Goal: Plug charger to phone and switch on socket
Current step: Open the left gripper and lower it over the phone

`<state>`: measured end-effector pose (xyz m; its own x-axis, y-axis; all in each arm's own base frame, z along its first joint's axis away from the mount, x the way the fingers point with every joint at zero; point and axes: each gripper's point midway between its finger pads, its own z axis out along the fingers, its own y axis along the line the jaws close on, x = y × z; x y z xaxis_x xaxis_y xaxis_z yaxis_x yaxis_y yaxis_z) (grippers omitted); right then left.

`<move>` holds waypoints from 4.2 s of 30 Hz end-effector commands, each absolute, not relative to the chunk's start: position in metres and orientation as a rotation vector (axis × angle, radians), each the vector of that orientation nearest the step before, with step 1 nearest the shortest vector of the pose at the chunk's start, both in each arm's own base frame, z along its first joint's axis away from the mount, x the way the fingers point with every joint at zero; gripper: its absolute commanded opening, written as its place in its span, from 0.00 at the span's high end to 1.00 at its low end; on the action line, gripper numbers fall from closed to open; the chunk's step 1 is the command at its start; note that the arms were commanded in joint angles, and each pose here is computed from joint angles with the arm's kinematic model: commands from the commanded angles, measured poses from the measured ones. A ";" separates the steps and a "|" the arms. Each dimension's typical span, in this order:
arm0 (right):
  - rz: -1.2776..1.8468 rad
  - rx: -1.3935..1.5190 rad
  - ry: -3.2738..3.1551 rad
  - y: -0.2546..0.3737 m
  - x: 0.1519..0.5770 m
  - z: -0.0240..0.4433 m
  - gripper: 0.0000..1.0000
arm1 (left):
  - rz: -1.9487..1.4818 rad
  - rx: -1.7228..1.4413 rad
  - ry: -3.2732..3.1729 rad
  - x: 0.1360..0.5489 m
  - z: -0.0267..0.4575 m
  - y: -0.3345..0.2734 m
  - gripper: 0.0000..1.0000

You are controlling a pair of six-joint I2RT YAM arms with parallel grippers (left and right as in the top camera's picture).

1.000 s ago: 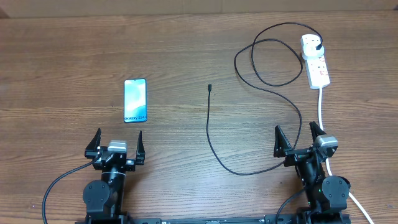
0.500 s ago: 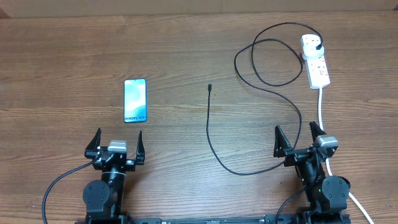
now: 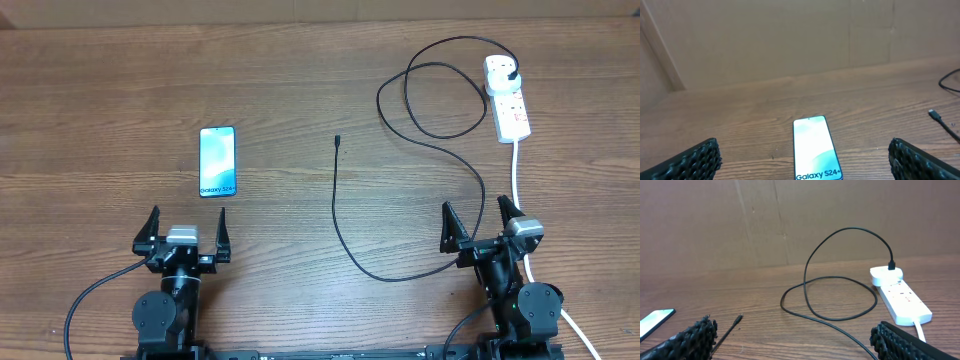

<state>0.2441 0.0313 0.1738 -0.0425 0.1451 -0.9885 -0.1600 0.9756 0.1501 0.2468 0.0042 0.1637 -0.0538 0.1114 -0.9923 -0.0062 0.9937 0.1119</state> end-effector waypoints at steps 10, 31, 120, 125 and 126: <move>0.255 -0.017 1.591 0.033 0.244 0.172 0.00 | 0.071 -0.002 1.523 0.240 0.209 0.010 0.00; 0.256 -0.017 1.590 0.033 0.244 0.172 0.00 | 0.062 -0.004 1.542 0.238 0.274 0.010 0.00; 0.255 -0.017 1.591 0.033 0.244 0.172 0.00 | -0.037 -0.047 3.100 0.415 0.018 0.000 0.06; 0.255 -0.017 1.591 0.033 0.244 0.172 0.00 | -0.036 -0.031 3.092 0.418 0.016 -0.004 0.07; 0.255 -0.017 1.591 0.033 0.244 0.172 0.00 | -0.034 -0.026 3.091 0.419 0.015 -0.005 0.07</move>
